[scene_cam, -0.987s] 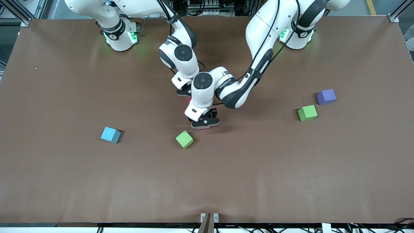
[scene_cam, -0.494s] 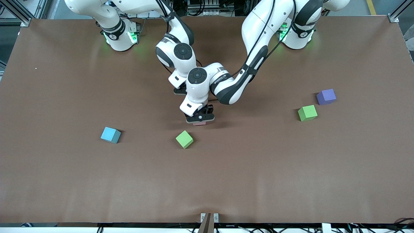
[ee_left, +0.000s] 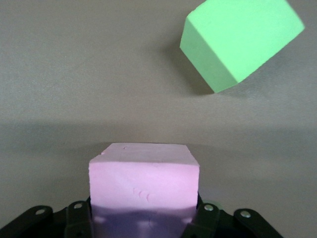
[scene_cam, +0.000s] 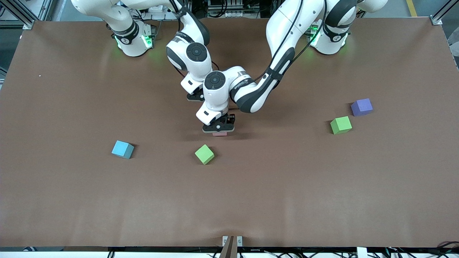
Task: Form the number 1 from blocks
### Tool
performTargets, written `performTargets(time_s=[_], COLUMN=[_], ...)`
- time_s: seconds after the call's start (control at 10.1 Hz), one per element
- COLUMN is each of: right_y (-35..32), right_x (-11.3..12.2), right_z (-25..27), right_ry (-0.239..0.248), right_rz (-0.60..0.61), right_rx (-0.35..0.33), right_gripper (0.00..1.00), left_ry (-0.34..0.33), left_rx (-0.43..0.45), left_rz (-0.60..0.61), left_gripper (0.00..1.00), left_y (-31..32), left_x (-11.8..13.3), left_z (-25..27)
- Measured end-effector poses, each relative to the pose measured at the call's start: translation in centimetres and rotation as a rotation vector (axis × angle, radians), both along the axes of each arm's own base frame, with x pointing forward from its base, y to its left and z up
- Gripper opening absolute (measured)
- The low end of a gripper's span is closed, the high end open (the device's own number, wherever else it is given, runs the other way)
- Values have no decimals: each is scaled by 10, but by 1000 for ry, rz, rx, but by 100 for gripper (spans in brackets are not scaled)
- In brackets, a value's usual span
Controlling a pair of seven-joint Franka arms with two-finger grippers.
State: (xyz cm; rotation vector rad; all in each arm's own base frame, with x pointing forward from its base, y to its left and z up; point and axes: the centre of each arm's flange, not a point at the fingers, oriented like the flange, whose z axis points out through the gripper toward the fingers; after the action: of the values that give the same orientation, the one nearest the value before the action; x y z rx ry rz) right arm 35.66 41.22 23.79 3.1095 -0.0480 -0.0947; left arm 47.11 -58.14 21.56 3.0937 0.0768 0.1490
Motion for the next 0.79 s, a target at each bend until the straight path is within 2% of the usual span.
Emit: performTargets(time_s=[0.1, 0.39, 0.79], right_y=[-2, 2, -1], right_x=[-2, -13, -45], right_z=[6, 40, 22], right_ry=[8, -23, 11], right_rz=[1, 26, 80], right_rx=[-13, 3, -30], right_gripper=[100, 100, 100], left_ry=[-2, 21, 23], left_rx=[1, 35, 38], left_rz=[2, 5, 11], left_gripper=[64, 64, 64], left_y=[1, 9, 13], left_x=[1, 0, 4], left_z=[4, -19, -22])
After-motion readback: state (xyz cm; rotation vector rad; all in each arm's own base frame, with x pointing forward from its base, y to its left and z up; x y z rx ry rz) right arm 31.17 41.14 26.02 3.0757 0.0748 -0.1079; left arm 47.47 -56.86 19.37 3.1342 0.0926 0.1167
